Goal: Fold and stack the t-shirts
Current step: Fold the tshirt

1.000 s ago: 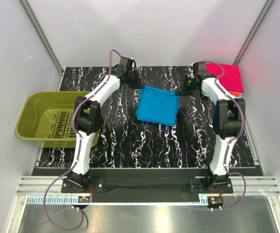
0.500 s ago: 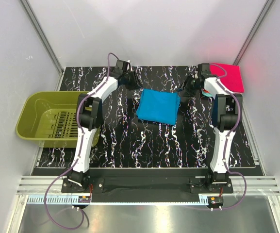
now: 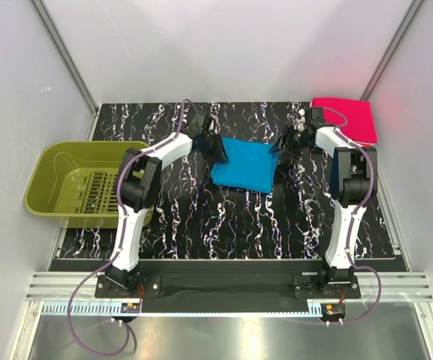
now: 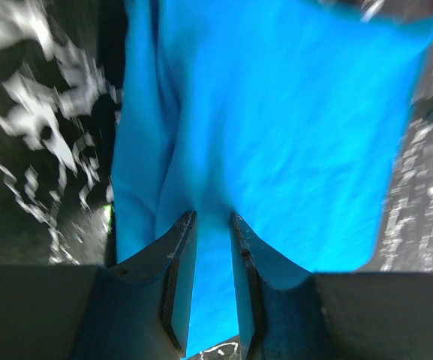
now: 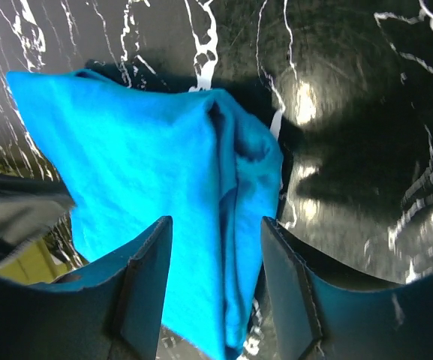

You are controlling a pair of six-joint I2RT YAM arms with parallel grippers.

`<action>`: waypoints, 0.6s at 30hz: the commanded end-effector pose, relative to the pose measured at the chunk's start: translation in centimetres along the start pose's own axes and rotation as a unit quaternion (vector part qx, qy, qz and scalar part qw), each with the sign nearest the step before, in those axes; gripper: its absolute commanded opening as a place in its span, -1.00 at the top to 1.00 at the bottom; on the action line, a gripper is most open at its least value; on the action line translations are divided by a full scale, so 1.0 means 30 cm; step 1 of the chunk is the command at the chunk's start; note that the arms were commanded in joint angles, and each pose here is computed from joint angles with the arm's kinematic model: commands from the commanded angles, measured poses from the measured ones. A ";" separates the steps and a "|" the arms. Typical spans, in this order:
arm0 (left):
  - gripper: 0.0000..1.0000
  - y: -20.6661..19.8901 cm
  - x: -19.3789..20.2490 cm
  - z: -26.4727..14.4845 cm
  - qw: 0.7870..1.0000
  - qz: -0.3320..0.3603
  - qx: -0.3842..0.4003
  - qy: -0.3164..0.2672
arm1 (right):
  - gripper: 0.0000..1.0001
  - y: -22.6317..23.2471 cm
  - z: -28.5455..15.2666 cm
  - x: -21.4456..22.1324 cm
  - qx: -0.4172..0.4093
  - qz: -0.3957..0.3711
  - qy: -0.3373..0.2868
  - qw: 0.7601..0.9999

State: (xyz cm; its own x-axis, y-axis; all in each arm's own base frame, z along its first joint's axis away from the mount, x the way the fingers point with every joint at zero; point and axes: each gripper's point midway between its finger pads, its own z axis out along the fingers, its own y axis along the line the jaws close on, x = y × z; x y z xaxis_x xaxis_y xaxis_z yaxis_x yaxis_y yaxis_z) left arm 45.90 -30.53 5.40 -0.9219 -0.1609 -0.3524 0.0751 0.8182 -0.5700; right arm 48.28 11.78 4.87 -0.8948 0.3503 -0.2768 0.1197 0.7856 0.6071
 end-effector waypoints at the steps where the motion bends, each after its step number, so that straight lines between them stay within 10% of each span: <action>1: 0.43 -0.036 -0.014 -0.046 0.999 0.009 -0.011 -0.032 | -0.15 0.009 0.051 0.006 -0.037 -0.031 0.013 0.999; 5: 0.44 -0.017 0.037 -0.016 1.000 0.007 -0.022 -0.016 | -0.04 0.004 0.102 0.004 -0.056 -0.027 0.016 0.998; 13: 0.43 -0.020 0.112 -0.052 0.999 -0.007 -0.041 -0.009 | 0.83 0.013 0.154 -0.024 -0.082 -0.028 0.017 0.996; 18: 0.26 -0.084 0.037 -0.136 0.999 0.000 -0.025 -0.038 | 0.65 0.038 0.118 -0.039 -0.090 -0.035 0.009 0.995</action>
State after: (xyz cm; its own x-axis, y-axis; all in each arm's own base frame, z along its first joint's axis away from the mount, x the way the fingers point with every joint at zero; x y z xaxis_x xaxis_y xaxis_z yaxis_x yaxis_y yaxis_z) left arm 41.69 -30.39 4.06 -0.9336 -0.1713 -0.3146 0.0107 0.8646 -0.5024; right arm 49.95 14.12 1.89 -0.9212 0.2989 -0.2490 0.0327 0.6972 0.7162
